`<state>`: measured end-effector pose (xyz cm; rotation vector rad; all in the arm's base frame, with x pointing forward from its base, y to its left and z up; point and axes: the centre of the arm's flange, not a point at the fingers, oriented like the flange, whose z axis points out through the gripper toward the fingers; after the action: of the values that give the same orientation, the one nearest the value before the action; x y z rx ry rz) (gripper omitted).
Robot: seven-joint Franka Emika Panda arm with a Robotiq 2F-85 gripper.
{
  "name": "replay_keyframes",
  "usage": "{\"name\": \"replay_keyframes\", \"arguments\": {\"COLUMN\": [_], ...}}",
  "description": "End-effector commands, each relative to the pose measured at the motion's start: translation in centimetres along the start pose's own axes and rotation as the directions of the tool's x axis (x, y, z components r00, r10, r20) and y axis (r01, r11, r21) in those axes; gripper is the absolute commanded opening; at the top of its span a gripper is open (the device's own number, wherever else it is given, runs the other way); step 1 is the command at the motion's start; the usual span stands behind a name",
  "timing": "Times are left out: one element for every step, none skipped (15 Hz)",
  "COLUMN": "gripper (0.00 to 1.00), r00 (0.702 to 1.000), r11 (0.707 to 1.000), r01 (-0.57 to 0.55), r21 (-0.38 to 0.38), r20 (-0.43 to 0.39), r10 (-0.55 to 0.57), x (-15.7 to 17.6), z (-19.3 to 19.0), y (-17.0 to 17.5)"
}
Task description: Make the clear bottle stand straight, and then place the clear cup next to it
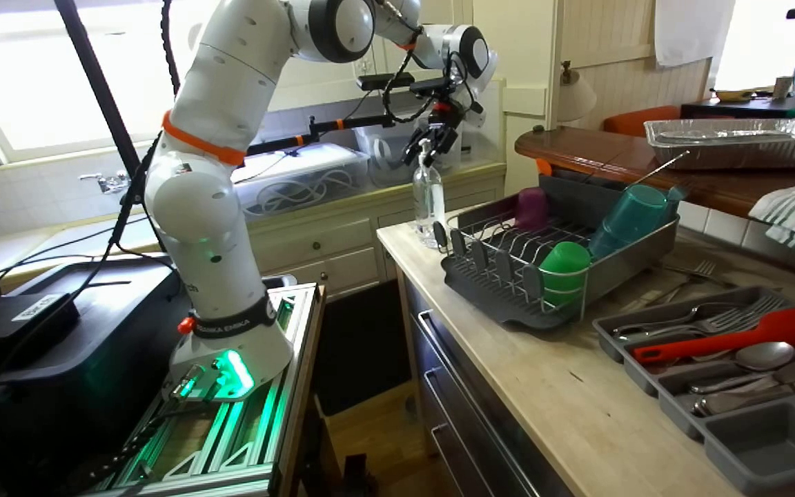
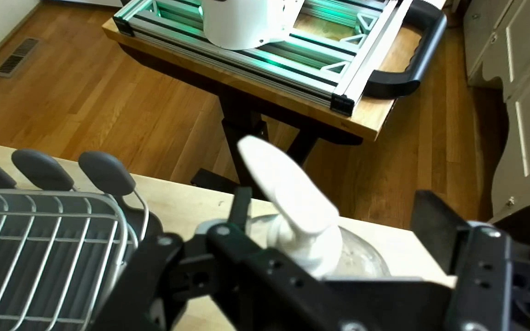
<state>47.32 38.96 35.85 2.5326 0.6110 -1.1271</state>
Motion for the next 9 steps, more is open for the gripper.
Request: {"name": "replay_keyframes", "arguments": {"gripper": [1.00, 1.00, 1.00, 1.00, 1.00, 1.00, 1.00, 1.00, 1.00], "r00": [0.998, 0.995, 0.987, 0.977, 0.967, 0.953, 0.938, 0.921, 0.902], "r11": [1.000, 0.999, 0.997, 0.994, 0.990, 0.985, 0.978, 0.970, 0.961], "r01": [-0.011, -0.005, -0.012, -0.012, -0.021, -0.026, -0.038, -0.046, -0.058], "r21": [0.024, 0.042, 0.074, 0.110, 0.141, 0.172, 0.203, 0.237, 0.270], "r20": [-0.066, -0.102, -0.158, -0.210, -0.249, -0.292, -0.330, -0.366, -0.399], "r10": [0.012, 0.009, 0.023, 0.035, 0.056, 0.076, 0.105, 0.133, 0.166], "x": [0.3, -0.2, -1.2, -2.0, -3.3, -4.5, -5.5, -6.8, -7.6], "z": [-1.7, -2.1, -2.4, -2.8, -3.3, -3.7, -4.0, -4.1, -4.0], "y": [-0.5, -0.5, -0.5, -0.5, -0.2, 0.3, 0.9, 2.0, 2.9]}}
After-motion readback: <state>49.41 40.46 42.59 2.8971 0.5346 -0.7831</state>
